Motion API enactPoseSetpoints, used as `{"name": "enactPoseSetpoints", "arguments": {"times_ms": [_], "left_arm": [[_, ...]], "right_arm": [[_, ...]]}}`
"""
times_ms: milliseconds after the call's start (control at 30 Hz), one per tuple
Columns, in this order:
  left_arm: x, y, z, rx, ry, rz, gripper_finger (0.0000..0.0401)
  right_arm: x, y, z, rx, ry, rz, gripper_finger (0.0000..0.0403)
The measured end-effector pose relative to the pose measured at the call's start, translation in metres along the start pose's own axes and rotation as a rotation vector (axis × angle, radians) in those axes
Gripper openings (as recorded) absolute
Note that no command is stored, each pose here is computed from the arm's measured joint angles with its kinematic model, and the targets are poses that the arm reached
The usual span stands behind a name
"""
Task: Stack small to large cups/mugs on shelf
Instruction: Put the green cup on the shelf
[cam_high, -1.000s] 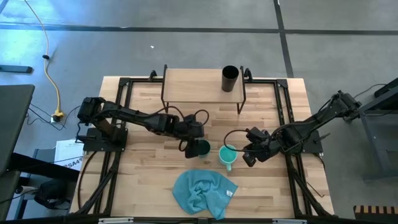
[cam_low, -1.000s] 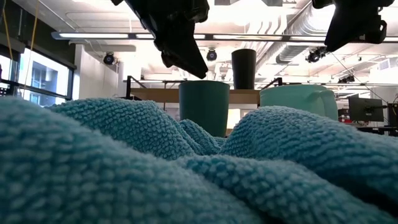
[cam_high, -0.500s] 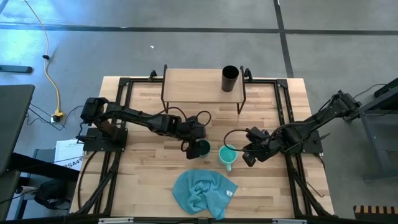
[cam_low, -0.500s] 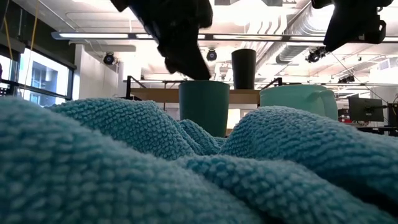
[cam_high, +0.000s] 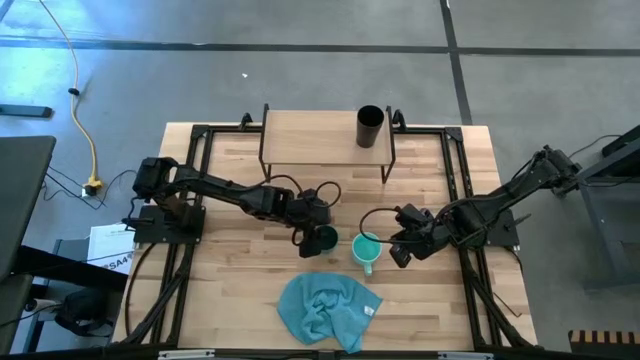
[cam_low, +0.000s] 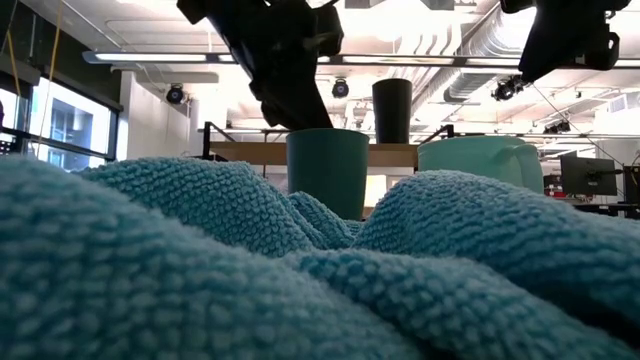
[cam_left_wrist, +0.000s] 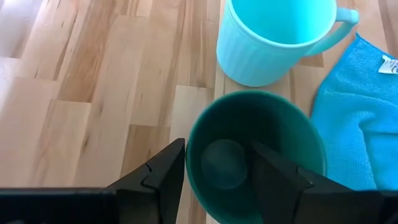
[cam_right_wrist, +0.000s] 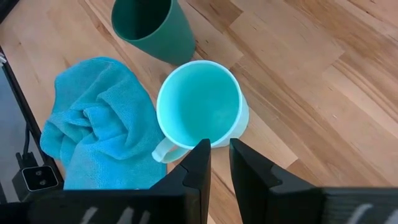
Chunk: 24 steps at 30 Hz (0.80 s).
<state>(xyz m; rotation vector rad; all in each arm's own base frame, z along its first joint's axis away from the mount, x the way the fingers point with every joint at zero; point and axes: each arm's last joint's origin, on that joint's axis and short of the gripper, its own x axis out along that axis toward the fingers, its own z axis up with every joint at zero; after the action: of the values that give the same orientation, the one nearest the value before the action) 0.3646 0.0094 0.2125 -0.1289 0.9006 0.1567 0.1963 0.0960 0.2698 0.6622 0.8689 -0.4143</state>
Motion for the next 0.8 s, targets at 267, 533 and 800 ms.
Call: {"name": "enactPoseSetpoints", "arguments": {"times_ms": [267, 533, 800], "left_arm": [[0.0, 0.001, -0.0001, -0.004, -0.003, 0.034, 0.0155], [0.0, 0.0013, -0.0016, -0.006, 0.013, 0.037, 0.0121], [0.0033, 0.0011, -0.0037, -0.006, 0.032, 0.032, 0.0093]], "right_arm": [[0.0, 0.0003, 0.0004, 0.002, -0.01, 0.001, 0.005], [0.0, 0.0006, 0.0006, 0.003, -0.015, 0.002, 0.005], [0.0, 0.0006, 0.0007, 0.003, -0.015, 0.002, 0.005]]}}
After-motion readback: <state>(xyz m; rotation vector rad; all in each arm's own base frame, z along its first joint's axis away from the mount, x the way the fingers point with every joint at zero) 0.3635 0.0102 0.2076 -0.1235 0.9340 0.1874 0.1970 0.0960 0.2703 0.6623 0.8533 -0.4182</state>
